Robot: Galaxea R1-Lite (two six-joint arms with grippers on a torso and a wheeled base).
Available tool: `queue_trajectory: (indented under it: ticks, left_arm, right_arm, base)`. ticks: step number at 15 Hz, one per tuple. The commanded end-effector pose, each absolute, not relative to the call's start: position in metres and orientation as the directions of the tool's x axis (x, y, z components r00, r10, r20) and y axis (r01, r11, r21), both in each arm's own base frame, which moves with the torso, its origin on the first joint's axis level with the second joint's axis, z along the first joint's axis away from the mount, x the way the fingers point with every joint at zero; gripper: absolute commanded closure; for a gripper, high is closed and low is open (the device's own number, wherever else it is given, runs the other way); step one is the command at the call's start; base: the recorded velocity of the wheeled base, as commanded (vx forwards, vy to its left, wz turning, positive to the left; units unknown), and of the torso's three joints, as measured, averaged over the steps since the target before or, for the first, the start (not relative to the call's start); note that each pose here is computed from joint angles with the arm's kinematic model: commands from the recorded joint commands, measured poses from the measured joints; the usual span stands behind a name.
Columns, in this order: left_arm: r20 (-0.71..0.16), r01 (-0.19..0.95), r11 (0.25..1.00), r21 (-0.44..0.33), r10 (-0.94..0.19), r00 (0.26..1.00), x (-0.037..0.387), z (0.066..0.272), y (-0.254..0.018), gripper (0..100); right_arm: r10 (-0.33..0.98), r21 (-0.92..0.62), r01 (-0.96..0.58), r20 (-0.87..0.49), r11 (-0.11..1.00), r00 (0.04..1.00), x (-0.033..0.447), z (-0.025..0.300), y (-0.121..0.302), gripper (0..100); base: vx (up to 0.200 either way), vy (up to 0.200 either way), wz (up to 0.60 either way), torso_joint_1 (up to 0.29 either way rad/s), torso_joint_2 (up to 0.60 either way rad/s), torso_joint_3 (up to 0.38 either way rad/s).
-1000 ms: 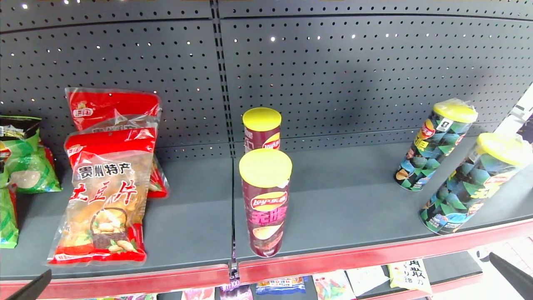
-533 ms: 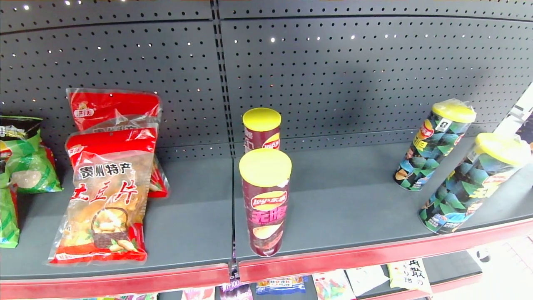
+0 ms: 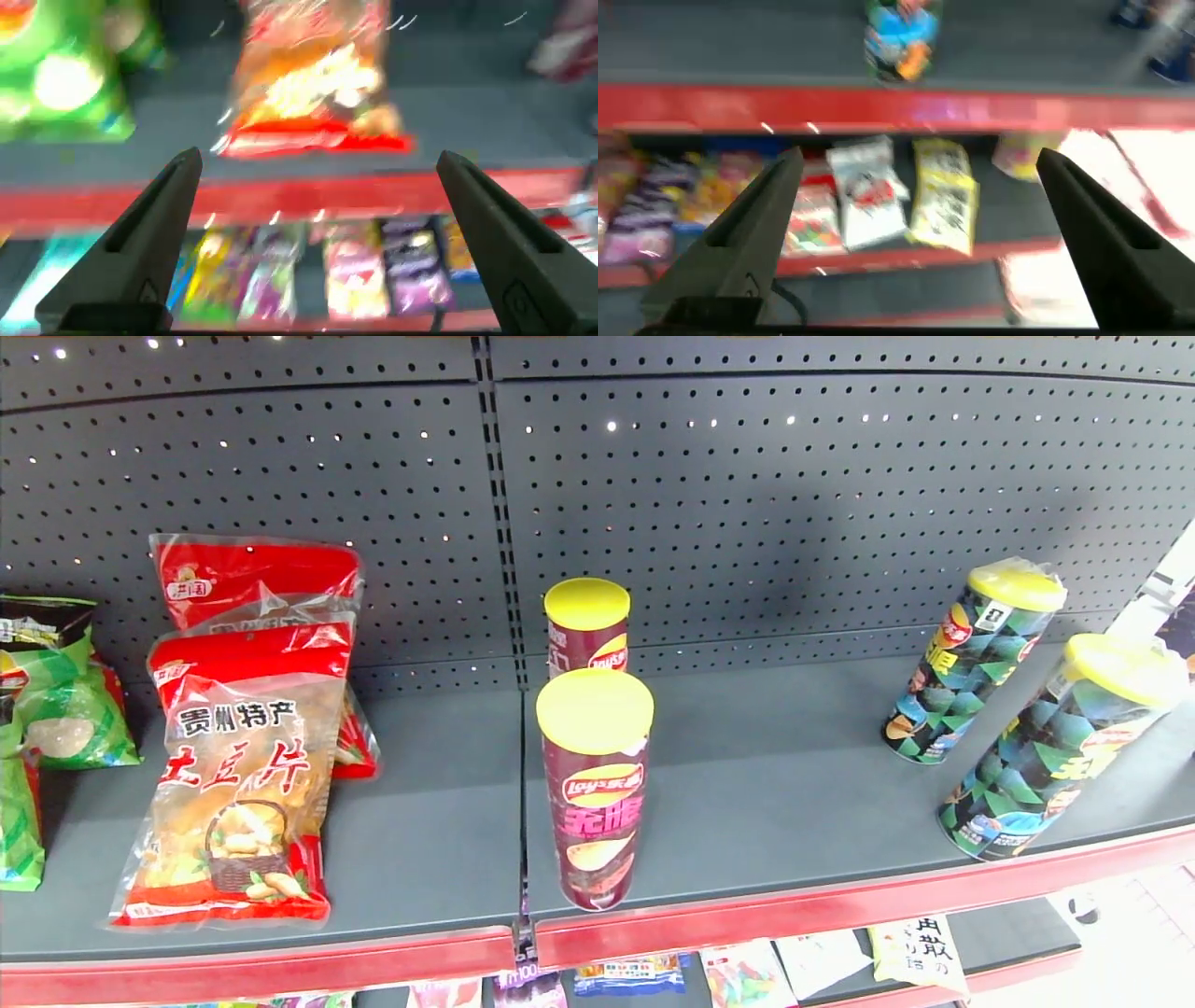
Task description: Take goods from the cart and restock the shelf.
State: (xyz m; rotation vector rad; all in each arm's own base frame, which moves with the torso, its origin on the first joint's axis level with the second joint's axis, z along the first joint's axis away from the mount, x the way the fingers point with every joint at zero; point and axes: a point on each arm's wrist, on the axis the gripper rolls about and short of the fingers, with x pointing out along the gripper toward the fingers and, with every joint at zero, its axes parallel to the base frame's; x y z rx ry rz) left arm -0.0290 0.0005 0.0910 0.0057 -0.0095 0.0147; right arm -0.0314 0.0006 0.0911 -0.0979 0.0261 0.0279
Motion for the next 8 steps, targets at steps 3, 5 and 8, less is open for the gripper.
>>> queue_trajectory:
  ticks: [3,5,8]
  left_arm:
    - [-0.002,-0.021,1.000,0.003,0.021,1.000,-0.0229,0.0756,0.0006,0]
    - [-0.002,-0.021,1.000,0.003,0.021,1.000,-0.0229,0.0756,0.0006,0]
    - [-0.002,-0.021,1.000,0.005,0.021,1.000,-0.0229,0.0756,0.0006,0]
  right_arm:
    - [0.071,-0.066,-0.070,0.005,0.995,0.998,-0.0258,0.0828,0.0016,0]
    - [0.023,-0.040,-0.023,0.002,0.999,1.000,-0.0229,0.0764,0.0005,0]
    - [0.014,-0.006,-0.014,0.000,1.000,1.000,-0.0227,0.0757,0.0002,0]
  base:
    - [0.000,0.000,0.00,0.000,0.00,0.000]
    - [0.000,0.000,0.00,0.000,0.00,0.000]
    - [0.000,0.000,0.00,0.000,0.00,0.000]
